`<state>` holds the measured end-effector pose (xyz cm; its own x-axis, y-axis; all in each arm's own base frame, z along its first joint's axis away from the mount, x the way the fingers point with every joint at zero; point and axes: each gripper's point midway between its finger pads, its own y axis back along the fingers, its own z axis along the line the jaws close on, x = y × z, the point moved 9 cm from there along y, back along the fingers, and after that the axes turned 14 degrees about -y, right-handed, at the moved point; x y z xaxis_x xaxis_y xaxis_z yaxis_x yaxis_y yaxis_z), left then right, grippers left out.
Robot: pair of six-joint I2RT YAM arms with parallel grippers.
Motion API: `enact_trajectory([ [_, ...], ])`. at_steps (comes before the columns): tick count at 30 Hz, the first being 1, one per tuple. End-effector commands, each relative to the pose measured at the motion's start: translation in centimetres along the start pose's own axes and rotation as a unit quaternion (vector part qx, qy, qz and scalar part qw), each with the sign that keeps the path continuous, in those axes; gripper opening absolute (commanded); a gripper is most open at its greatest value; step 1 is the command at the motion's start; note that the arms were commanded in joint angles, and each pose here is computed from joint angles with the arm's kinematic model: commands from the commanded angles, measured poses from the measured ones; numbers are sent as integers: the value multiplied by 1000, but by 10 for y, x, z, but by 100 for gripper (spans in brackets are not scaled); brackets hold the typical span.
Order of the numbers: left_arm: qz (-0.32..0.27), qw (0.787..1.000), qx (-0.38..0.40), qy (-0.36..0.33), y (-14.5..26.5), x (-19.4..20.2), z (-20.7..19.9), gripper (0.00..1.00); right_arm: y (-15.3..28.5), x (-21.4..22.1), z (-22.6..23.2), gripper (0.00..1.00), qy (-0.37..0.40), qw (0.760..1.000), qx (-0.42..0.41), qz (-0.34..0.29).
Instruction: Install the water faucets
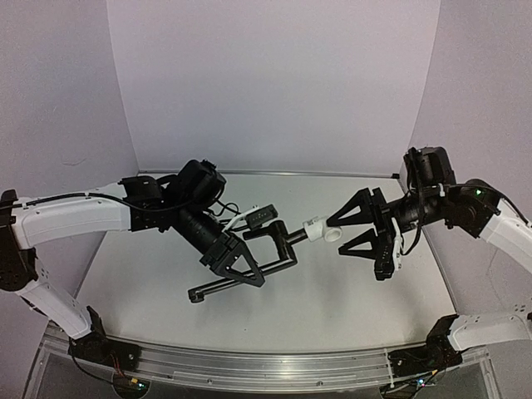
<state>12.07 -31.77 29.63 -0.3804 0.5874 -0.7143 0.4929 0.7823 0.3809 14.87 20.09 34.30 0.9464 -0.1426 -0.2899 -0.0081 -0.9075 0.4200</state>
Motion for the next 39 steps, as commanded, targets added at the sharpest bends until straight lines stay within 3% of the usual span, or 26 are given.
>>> enact_trajectory([
  [1,-34,995,20,-86,9,-32,-17,0,0,-5,-12,70,2,1000,3,-11],
  [11,-12,996,11,-93,-1,-32,-13,0,-5,-3,-18,57,-20,1000,5,-6],
  [17,-11,995,5,-102,-1,-32,-14,0,-6,-2,-21,41,-32,999,7,-4],
  [22,-14,994,0,-111,0,-33,-16,0,-6,-2,-21,34,-38,999,7,-7],
  [29,-17,983,-101,-155,5,-29,-12,0,-5,-2,-42,32,-177,984,22,-23],
  [39,15,930,-263,-257,-5,-26,-2,0,-13,6,-57,22,-423,906,15,-29],
])
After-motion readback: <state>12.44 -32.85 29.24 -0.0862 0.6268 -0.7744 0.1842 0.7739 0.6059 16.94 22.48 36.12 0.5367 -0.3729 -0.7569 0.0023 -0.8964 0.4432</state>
